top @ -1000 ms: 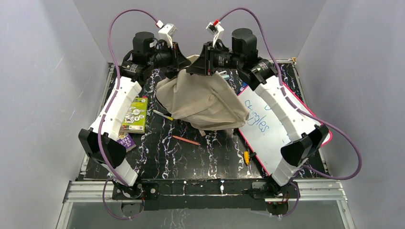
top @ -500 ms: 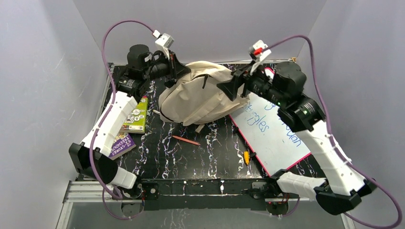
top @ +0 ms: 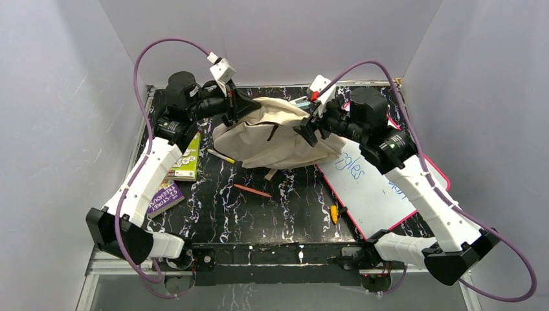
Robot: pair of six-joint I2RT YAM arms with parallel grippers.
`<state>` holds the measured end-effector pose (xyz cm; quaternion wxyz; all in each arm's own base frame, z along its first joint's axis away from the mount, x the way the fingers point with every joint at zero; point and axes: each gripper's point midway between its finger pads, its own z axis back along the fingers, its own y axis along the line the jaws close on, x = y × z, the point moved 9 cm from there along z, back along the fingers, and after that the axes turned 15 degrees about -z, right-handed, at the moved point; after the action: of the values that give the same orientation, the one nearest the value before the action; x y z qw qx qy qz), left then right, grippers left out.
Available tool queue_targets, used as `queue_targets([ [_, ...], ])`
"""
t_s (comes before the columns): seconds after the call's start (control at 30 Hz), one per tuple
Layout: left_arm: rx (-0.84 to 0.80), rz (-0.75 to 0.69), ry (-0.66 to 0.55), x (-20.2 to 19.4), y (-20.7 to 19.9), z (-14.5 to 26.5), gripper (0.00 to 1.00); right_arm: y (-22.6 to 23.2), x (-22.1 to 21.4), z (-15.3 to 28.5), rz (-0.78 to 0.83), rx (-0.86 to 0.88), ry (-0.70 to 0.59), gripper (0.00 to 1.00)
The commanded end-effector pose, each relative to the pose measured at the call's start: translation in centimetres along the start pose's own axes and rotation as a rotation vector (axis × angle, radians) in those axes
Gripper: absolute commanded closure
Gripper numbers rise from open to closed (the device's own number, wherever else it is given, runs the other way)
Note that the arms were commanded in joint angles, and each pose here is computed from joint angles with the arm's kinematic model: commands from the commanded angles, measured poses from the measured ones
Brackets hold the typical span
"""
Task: Pack the student bag
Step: Unzip the student bag at the center of the board.
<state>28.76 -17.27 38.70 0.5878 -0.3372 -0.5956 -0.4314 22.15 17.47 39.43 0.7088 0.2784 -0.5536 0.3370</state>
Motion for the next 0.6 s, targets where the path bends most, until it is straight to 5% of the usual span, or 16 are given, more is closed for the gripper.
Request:
queue_targets([
  [0.0, -0.050, -0.133, -0.113, 2.8, -0.7, 0.8, 1.00, 0.9, 2.5, 0.2, 0.113, 0.136, -0.077, 0.16],
  [0.2, -0.043, -0.136, -0.123, 2.9, -0.7, 0.8, 1.00, 1.1, 2.1, -0.9, 0.103, 0.203, -0.055, 0.30],
  [0.3, -0.018, -0.119, -0.124, 2.9, -0.6, 0.7, 1.00, 1.2, 1.9, -1.6, 0.084, 0.223, -0.055, 0.49],
  [0.4, 0.052, -0.097, -0.125, 3.1, -0.3, 1.0, 1.00, 1.1, 2.1, -2.0, 0.055, 0.212, -0.068, 0.85],
  [0.47, 0.128, -0.080, -0.126, 3.6, 0.1, 1.2, 0.88, 0.7, 2.4, -2.5, 0.027, 0.169, -0.094, 1.00],
  [0.57, 0.250, -0.061, -0.119, 4.9, 0.9, 1.8, 0.70, 0.3, 2.8, -3.1, -0.015, 0.118, -0.126, 1.00],
])
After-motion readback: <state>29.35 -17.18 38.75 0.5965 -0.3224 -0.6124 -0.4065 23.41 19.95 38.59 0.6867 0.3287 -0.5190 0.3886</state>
